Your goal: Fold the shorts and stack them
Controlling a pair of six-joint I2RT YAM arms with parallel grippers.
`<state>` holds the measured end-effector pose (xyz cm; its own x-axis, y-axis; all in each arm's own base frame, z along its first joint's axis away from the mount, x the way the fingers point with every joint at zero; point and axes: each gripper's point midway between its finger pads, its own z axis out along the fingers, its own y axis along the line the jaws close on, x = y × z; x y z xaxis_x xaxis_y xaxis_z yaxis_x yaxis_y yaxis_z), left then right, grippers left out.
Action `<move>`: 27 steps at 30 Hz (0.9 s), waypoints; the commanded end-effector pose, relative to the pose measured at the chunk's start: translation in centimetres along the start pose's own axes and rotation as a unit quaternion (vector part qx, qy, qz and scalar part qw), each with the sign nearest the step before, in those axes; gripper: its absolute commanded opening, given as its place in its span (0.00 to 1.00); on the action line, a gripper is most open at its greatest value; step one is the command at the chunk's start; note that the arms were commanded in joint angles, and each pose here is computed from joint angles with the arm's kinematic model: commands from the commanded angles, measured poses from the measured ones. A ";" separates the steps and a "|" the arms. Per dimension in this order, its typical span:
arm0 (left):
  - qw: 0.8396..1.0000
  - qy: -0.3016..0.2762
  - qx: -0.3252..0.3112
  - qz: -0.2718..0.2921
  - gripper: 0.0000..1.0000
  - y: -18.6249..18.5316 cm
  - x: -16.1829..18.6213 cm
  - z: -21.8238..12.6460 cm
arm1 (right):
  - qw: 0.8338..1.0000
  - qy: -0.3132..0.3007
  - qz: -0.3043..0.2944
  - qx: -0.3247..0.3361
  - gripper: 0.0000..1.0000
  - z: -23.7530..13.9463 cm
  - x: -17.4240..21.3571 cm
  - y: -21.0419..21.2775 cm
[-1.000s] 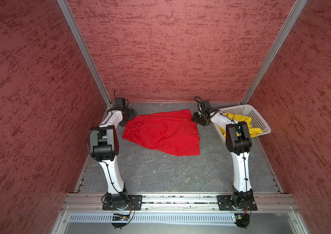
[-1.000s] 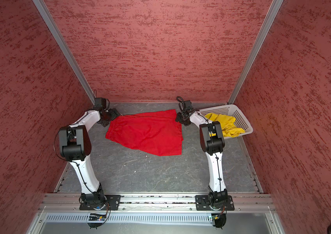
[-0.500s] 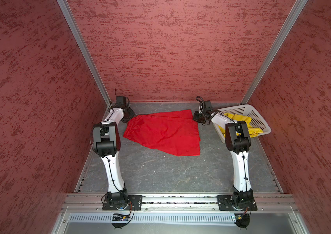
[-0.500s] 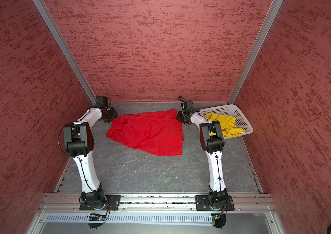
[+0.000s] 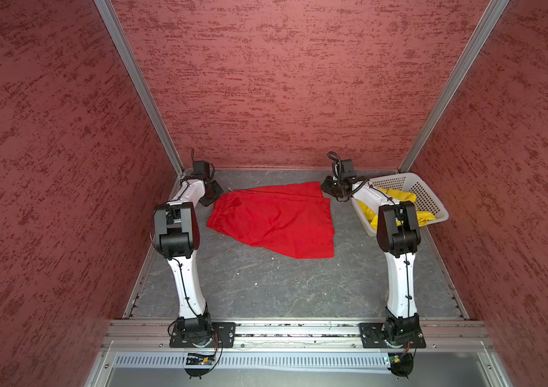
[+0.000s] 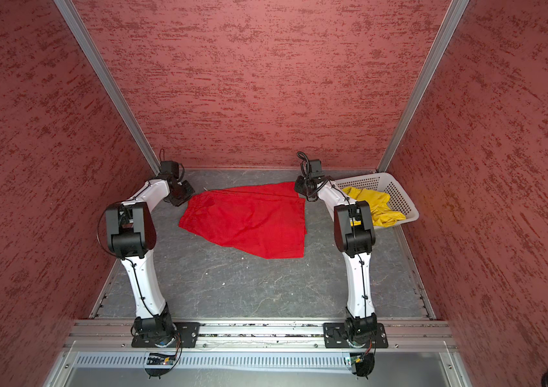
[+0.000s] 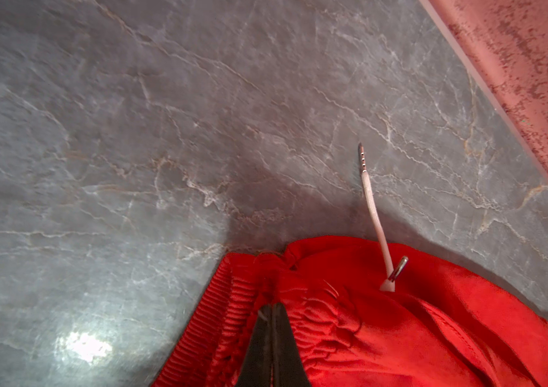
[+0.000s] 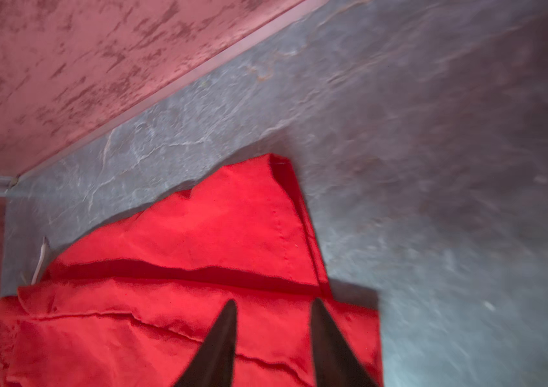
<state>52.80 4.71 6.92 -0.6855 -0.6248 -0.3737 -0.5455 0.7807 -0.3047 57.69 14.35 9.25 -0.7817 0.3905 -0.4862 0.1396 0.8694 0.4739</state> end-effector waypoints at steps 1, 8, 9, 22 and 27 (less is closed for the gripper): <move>1.000 -0.020 0.007 0.010 0.00 -0.3 -0.6 -1.8 | 0.997 0.007 -0.012 0.073 0.46 -1.4 0.7 -2.9; 0.999 -0.021 0.043 -0.008 0.46 -1.3 -0.9 -2.7 | 0.993 0.046 -0.026 0.103 0.53 0.6 2.9 -4.8; 0.999 -0.020 0.049 -0.010 0.54 -1.5 -0.8 -2.8 | 0.993 0.047 -0.025 0.104 0.53 0.8 2.9 -4.9; 0.997 0.021 0.062 -0.034 0.55 -0.9 1.6 0.4 | 0.996 0.071 0.010 0.047 0.43 4.2 4.3 -3.8; 0.997 0.023 0.062 -0.040 0.06 -0.8 1.6 0.8 | 0.997 0.076 0.023 0.018 0.06 4.5 4.8 -3.0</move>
<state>52.11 3.11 6.42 -0.6675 -0.6769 -0.3102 -0.5399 0.7269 -0.4245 56.38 14.17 3.06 -0.8495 0.3671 -0.3788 0.1968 0.8868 0.4181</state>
